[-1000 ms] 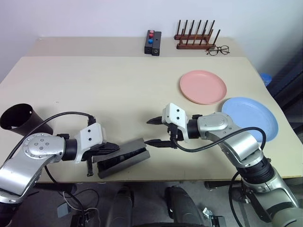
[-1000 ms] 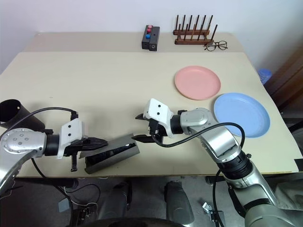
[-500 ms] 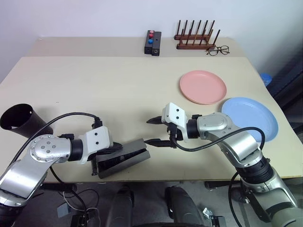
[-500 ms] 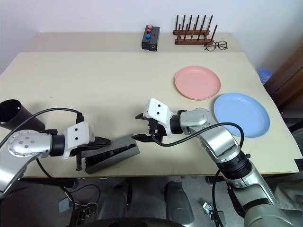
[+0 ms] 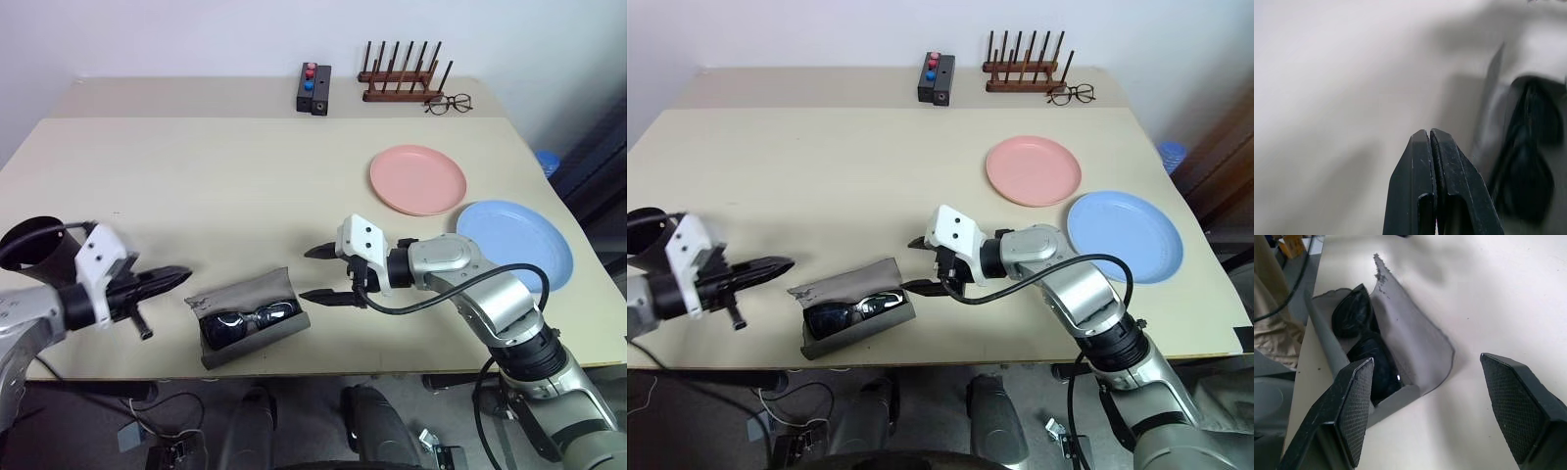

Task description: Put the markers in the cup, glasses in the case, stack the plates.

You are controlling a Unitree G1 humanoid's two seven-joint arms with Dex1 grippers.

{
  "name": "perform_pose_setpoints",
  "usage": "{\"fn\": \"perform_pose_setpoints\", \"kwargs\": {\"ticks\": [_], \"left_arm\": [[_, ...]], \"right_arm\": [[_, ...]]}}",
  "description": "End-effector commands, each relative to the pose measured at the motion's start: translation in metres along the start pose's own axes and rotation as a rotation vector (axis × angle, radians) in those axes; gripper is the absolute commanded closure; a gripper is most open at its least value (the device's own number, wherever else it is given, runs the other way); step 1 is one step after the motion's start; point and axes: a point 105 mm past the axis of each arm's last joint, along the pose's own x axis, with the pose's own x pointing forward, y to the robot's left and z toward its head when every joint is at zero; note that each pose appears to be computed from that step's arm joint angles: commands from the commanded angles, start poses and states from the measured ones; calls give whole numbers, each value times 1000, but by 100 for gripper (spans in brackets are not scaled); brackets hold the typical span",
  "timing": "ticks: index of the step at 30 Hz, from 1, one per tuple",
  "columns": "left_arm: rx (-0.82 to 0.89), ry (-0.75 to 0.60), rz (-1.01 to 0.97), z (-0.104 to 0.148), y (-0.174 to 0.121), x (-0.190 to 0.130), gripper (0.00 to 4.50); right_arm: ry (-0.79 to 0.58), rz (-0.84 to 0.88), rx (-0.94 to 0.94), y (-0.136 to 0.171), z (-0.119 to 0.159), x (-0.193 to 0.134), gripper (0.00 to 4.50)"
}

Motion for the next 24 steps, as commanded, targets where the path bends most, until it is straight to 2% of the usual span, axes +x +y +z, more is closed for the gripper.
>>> {"fn": "perform_pose_setpoints", "kwargs": {"ticks": [1, 7, 14, 19, 24], "left_arm": [[3, -18, 39, 0, -4, -18, 447], [-66, 14, 49, -10, -11, -33, 447], [-157, 158, -80, -27, -38, -45, 447], [-190, 177, -164, -29, -59, -40, 447], [-222, 158, -292, -27, -92, -27, 447]], "right_arm": [[-39, 54, -52, 10, 9, 0, 97], [-68, 199, -80, 31, 12, 5, 97], [-44, 247, -136, 30, 5, 8, 97], [-24, 299, -135, 35, -1, 4, 97], [-13, 293, -143, 33, -4, 4, 97]]}}
